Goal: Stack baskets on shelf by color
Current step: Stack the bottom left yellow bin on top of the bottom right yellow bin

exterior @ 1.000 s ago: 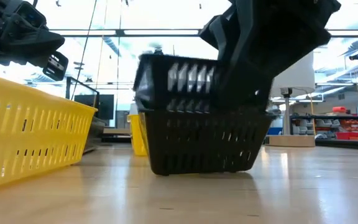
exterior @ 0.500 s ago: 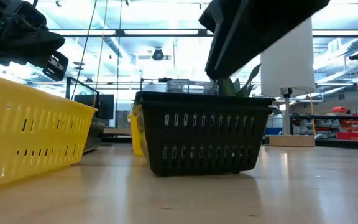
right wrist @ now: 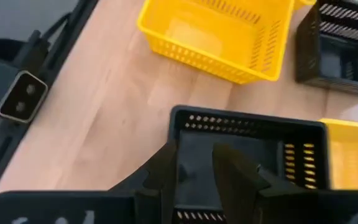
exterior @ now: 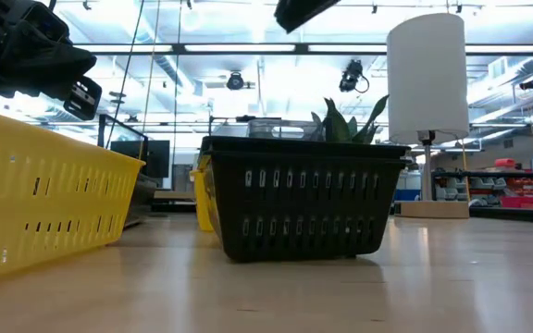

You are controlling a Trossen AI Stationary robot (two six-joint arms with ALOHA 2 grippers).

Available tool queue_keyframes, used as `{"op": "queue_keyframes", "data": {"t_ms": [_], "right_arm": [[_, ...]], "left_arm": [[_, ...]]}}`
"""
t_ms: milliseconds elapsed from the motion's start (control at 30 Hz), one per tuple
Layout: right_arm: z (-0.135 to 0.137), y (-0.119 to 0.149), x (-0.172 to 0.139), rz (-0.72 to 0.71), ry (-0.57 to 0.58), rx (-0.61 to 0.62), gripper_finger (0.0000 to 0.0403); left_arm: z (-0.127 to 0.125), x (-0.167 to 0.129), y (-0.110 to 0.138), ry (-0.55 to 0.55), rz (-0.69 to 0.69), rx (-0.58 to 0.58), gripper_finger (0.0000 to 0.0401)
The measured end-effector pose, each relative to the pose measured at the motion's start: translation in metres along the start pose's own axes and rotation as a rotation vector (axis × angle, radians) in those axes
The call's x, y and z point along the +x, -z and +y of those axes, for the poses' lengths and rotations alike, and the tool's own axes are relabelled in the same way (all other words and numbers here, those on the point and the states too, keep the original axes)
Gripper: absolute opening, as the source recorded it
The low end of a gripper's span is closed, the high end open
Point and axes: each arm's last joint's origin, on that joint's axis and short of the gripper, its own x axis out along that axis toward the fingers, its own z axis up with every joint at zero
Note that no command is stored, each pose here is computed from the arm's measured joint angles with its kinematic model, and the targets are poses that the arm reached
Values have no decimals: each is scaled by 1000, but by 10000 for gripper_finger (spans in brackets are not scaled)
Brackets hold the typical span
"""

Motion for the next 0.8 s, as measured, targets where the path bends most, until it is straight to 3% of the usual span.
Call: {"op": "queue_keyframes", "data": {"t_ms": [300, 500, 800], "right_arm": [[-6, 10, -14, 103, 51, -5, 108], [-13, 32, -30, 158, 121, 24, 108], [-30, 80, -64, -7, 111, 109, 108]], "left_arm": [[0, 0, 0, 0, 0, 0, 37], [0, 0, 0, 1, -3, 1, 30], [0, 0, 0, 0, 0, 0, 38]]}}
